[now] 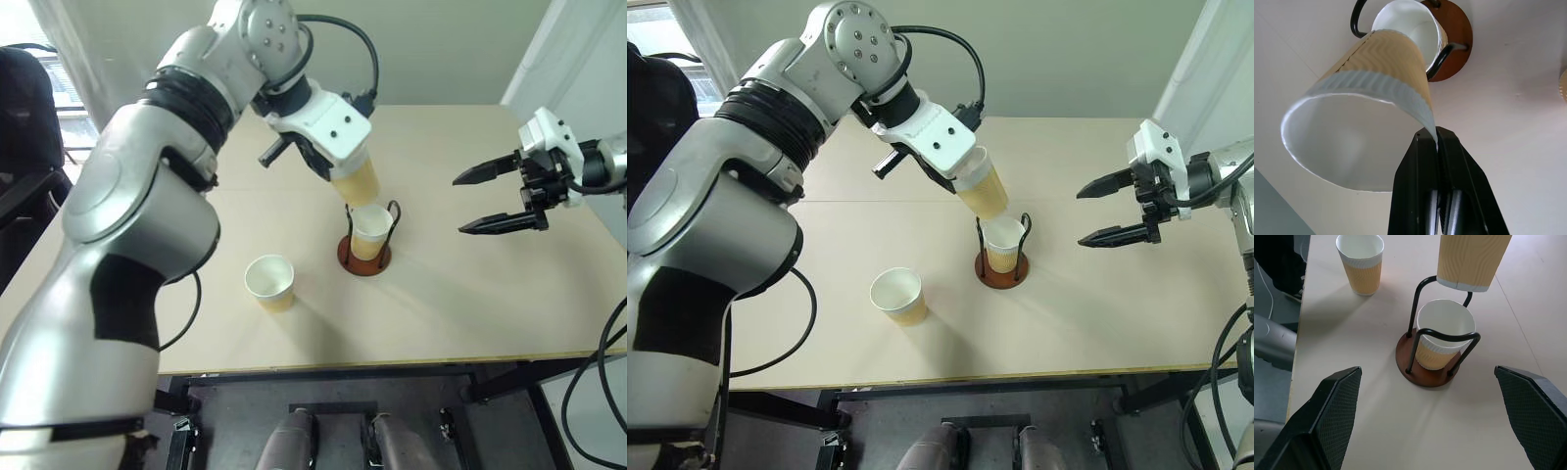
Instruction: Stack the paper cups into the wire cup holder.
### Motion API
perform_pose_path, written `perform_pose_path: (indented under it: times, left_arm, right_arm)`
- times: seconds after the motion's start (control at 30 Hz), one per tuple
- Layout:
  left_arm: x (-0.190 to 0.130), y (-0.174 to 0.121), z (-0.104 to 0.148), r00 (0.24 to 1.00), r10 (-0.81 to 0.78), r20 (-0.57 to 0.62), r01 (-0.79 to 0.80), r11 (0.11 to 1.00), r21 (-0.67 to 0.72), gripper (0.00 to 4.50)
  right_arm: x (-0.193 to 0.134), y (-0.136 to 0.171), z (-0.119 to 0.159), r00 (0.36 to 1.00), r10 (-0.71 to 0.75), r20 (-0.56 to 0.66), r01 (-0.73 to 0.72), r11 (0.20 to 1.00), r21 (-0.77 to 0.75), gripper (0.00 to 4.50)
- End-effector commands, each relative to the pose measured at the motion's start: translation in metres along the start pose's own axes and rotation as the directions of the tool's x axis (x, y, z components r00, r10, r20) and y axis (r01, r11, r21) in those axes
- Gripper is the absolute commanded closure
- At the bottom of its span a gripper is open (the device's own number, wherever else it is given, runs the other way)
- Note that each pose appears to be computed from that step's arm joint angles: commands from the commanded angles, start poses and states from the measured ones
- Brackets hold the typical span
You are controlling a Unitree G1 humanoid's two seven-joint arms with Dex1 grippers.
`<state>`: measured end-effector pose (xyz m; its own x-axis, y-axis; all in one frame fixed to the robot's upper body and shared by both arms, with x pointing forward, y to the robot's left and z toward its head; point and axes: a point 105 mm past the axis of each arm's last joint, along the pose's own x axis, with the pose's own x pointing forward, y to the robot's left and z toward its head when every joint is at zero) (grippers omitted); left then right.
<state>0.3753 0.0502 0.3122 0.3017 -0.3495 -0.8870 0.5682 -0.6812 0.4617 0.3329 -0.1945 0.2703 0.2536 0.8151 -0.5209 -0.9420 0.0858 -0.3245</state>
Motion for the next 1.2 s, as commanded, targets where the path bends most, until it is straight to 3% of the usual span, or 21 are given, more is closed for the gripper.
perform_pose_path:
  times: [0.03, 0.87, 1.0, 1.2]
  left_arm:
    - [-0.008, 0.003, 0.004, 1.0, 0.0, -0.007, 0.0, 1.0, 0.03, 4.49]
    - [0.013, -0.001, 0.005, 0.994, -0.086, -0.07, 0.093, 0.991, 0.1, 4.49]
    - [0.014, -0.002, 0.005, 0.993, -0.091, -0.074, 0.099, 0.989, 0.112, 3.55]
    - [0.015, -0.001, 0.007, 0.993, -0.091, -0.072, 0.099, 0.988, 0.119, 1.34]
  right_arm:
    - [-0.012, 0.0, 0.012, 0.999, -0.038, 0.011, 0.038, 0.998, -0.054, 0.06]
    - [-0.018, 0.004, 0.003, 0.997, -0.075, -0.023, 0.074, 0.996, -0.041, 0.06]
    - [-0.019, 0.005, 0.001, 0.996, -0.077, -0.035, 0.076, 0.996, -0.037, 0.06]
    - [-0.02, 0.006, -0.001, 0.996, -0.08, -0.047, 0.079, 0.996, -0.033, 0.06]
